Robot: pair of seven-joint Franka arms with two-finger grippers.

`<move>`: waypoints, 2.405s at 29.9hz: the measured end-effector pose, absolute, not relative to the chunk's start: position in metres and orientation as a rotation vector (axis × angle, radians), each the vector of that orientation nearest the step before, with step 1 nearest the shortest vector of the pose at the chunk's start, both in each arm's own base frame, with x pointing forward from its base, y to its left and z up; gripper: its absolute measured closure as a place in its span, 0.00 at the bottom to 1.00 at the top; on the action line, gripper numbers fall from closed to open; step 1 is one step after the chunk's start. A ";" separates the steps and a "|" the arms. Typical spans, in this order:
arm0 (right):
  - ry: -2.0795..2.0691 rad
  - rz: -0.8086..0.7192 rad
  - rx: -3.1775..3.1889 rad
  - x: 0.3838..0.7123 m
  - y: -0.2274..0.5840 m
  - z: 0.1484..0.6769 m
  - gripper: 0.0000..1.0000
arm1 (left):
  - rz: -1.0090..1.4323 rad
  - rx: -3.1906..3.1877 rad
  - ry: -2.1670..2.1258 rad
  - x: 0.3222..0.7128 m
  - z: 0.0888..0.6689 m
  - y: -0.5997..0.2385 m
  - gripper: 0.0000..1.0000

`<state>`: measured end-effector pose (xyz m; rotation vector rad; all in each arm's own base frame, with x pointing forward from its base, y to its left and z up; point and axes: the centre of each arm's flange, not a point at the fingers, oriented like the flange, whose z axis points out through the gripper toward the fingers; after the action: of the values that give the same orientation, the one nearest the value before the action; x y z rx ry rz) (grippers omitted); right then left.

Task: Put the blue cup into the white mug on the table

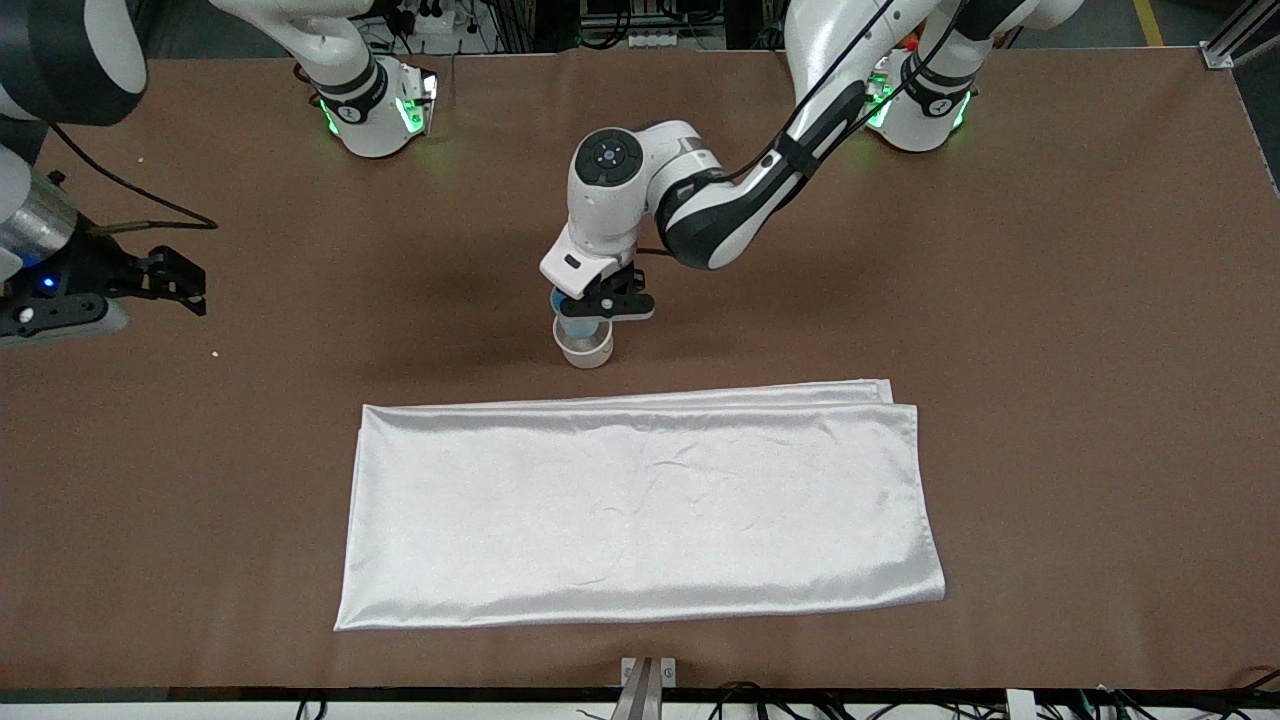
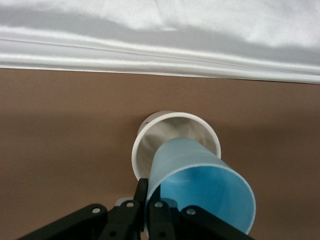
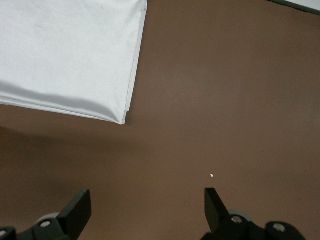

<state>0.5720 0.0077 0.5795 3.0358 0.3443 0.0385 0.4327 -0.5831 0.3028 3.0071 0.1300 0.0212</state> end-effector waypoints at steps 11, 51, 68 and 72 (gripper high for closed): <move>0.353 0.082 3.087 0.571 -0.040 0.601 0.00 | 0.041 3.020 0.135 0.442 0.287 -0.578 0.71; -0.006 0.014 3.162 0.552 -0.044 0.623 0.00 | 0.313 3.102 0.252 0.585 0.565 -0.295 0.00; 0.028 0.027 3.124 0.549 -0.047 0.629 0.00 | 0.220 3.143 0.347 0.609 0.587 -0.170 0.00; 0.030 0.026 3.116 0.549 -0.048 0.629 0.00 | 0.203 3.151 0.284 0.611 0.589 -0.151 0.00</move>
<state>0.5486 -0.0476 0.6292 3.1163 0.0297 0.0260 0.6114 -0.1512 0.5888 3.1509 0.2838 0.2035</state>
